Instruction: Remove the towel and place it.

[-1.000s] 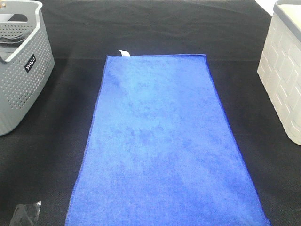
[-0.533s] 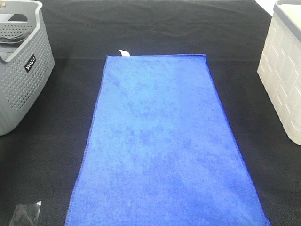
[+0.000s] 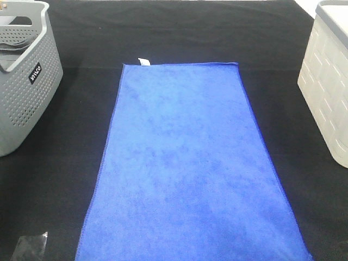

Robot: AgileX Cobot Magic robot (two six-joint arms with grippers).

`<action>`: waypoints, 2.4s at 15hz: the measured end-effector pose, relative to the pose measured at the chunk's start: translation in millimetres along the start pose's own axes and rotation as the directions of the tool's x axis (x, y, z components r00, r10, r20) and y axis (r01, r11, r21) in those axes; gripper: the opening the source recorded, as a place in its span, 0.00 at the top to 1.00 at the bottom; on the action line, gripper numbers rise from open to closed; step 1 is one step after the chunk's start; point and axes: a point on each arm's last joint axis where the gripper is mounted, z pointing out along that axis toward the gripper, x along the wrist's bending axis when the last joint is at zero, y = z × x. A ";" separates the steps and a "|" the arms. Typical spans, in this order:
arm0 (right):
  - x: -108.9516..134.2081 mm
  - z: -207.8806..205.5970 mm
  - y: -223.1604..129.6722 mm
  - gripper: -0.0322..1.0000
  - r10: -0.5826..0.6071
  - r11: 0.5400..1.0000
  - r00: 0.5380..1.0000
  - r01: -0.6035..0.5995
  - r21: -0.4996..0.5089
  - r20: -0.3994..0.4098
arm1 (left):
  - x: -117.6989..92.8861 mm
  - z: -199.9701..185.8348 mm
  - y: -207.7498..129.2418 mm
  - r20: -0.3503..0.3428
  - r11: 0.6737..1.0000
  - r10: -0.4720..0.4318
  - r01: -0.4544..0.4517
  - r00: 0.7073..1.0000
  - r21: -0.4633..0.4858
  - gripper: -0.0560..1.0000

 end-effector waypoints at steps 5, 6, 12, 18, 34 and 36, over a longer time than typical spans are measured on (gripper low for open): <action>-4.6 -48.7 -107.7 0.25 -0.014 0.993 0.998 0.020 -0.112 0.055 | -6.5 -66.1 -90.0 -0.026 0.987 0.026 -0.030 0.999 -0.160 0.18; -5.7 -52.6 -126.2 0.25 -0.013 0.991 0.998 0.022 -0.134 0.066 | -6.5 -71.7 -105.4 -0.044 0.982 0.050 -0.058 0.998 -0.182 0.18; -9.0 -44.6 -218.7 0.25 -0.010 0.971 0.997 0.027 -0.236 0.075 | -9.4 -91.0 -188.7 -0.085 0.949 0.042 -0.067 0.995 -0.308 0.18; -11.1 -23.8 -260.1 0.25 -0.046 0.960 0.995 0.068 -0.273 0.085 | -13.8 -96.2 -263.1 -0.082 0.937 0.023 -0.050 0.996 -0.345 0.18; -11.1 -11.8 -251.7 0.25 -0.070 0.926 0.993 0.100 -0.364 0.093 | -20.4 -90.0 -301.7 0.031 0.917 0.032 -0.017 0.999 -0.398 0.18; -11.1 -11.8 -251.7 0.25 -0.070 0.926 0.993 0.100 -0.364 0.093 | -20.8 -90.1 -301.7 0.037 0.917 0.029 -0.012 0.999 -0.399 0.18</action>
